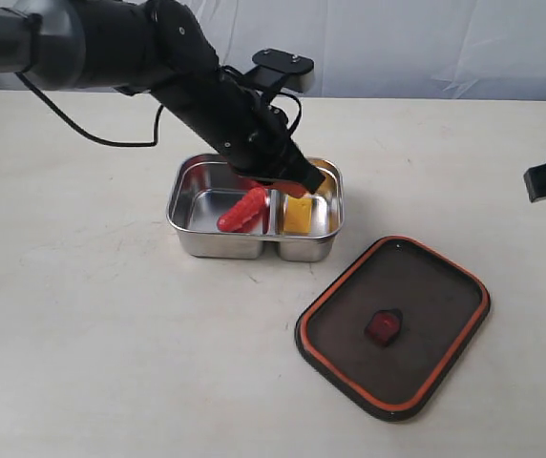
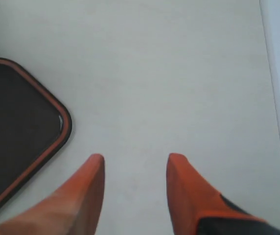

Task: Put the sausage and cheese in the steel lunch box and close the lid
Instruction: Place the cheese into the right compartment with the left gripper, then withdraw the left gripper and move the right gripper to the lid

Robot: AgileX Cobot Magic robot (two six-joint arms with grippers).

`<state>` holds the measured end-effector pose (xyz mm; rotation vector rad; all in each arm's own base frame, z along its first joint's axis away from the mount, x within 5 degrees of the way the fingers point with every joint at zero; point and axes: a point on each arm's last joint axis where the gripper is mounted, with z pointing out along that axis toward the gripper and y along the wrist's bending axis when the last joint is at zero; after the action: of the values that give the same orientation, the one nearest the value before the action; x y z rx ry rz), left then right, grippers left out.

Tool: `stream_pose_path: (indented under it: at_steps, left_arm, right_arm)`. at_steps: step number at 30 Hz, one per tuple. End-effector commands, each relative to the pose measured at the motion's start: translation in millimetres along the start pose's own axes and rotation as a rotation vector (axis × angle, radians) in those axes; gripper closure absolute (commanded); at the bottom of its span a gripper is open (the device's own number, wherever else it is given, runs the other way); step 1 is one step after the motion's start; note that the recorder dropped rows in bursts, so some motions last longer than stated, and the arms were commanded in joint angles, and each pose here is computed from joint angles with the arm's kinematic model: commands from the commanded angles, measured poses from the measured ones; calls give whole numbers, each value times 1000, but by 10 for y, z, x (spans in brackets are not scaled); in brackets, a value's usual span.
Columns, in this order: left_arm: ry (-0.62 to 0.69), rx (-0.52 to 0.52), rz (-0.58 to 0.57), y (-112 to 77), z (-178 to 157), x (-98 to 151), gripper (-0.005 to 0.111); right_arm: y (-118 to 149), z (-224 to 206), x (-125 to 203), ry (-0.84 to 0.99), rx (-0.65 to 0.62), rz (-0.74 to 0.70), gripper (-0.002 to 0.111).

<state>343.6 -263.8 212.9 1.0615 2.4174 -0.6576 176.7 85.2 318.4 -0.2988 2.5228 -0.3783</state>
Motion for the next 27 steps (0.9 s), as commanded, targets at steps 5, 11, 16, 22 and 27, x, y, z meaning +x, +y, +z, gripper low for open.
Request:
stream_pose_path:
  at_steps: [5, 11, 16, 22, 27]
  left_arm:
    - [-51, -117, 32, -225, -705, 159, 107]
    - [-106, -155, 63, -419, -1133, 476, 107]
    - [-104, -178, 79, -538, -1356, 807, 107]
    - [-146, -191, 77, -654, -1578, 1030, 107]
    - [-174, -193, 75, -712, -1685, 1110, 107]
  right_arm:
    - [34, 40, 11, 35, -10, -18, 68]
    - [171, 244, -105, 31, -39, -12, 82]
    - [82, 647, -197, 119, -34, 96, 90]
    - [27, 1131, -218, 237, -142, 120, 71]
    - [186, 1456, -152, 366, -224, 116, 69]
